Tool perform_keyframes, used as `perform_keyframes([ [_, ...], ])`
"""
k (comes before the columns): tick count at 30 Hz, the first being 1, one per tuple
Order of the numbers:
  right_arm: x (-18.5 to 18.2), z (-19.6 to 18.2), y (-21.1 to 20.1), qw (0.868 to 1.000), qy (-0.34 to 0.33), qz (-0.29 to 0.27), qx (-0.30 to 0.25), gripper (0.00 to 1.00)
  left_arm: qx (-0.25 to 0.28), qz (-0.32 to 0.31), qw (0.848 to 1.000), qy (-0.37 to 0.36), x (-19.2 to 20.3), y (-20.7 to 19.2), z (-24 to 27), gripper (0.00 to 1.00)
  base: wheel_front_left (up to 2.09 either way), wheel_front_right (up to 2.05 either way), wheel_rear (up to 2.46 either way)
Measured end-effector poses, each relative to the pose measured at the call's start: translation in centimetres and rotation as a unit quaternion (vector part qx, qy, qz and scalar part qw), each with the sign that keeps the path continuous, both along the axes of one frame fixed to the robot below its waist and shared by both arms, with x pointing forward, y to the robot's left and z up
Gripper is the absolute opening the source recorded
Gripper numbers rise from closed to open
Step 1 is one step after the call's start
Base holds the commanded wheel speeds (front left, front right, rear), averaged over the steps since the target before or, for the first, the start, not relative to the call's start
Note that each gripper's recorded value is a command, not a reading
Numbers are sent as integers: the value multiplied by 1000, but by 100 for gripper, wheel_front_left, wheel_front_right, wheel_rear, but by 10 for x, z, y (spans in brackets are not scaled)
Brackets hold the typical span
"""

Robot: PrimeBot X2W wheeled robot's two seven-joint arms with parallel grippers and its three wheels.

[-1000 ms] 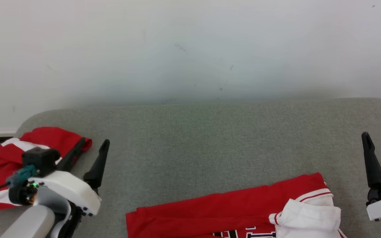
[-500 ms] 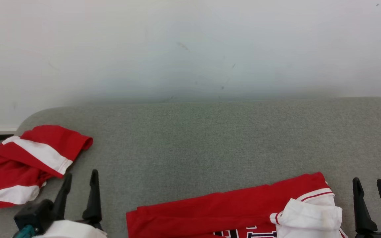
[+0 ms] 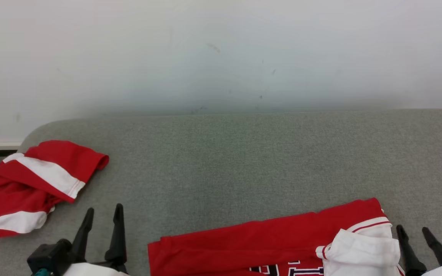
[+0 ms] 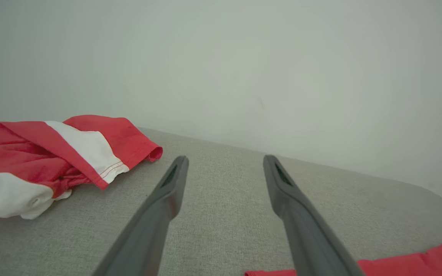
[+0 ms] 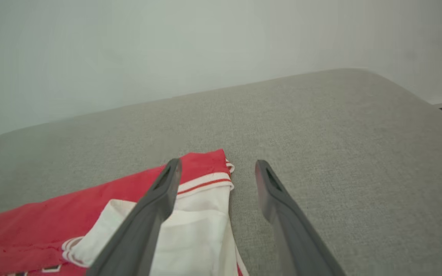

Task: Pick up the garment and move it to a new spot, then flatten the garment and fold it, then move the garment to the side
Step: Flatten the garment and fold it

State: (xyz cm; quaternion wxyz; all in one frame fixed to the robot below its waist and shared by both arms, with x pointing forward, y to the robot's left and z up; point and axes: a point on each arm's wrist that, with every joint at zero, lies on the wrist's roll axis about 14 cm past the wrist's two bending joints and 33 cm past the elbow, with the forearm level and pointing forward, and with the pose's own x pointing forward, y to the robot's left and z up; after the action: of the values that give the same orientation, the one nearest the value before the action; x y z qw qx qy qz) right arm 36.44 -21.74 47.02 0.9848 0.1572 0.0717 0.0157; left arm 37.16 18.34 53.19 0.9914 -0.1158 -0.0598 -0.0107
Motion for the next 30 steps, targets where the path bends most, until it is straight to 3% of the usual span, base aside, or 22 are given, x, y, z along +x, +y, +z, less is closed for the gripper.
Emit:
perform_keyframes([
  [10, 13, -60, 22, 984, 171, 58, 3, 100, -1, -11, 1000, 9, 5, -4, -10, 100, 0, 0, 0],
  [18, 12, -94, 35, 957, 275, 90, 8, 100, -5, 1, 1000, 22, 2, 6, -20, 100, 0, 0, 0],
  [23, 8, -105, 43, 933, 339, 118, 14, 100, -5, 13, 999, 29, -2, 13, -25, 100, 0, 0, 0],
  [24, 7, -105, 45, 929, 349, 123, 16, 79, -5, 15, 999, 29, -3, 14, -25, 100, 0, 0, 0],
  [25, 6, -105, 46, 925, 357, 128, 19, 47, -5, 16, 999, 29, -4, 15, -25, 100, 0, 0, 0],
  [26, 5, -105, 47, 923, 362, 131, 22, 29, -5, 18, 999, 29, -4, 16, -25, 100, 0, 0, 0],
  [27, 5, -105, 48, 921, 365, 135, 24, 0, -6, 18, 999, 30, -5, 16, -26, 100, 0, 0, 0],
  [30, 4, -103, 58, 915, 372, 153, 29, 0, -8, 18, 999, 32, -6, 15, -27, 100, 0, 0, 0],
])
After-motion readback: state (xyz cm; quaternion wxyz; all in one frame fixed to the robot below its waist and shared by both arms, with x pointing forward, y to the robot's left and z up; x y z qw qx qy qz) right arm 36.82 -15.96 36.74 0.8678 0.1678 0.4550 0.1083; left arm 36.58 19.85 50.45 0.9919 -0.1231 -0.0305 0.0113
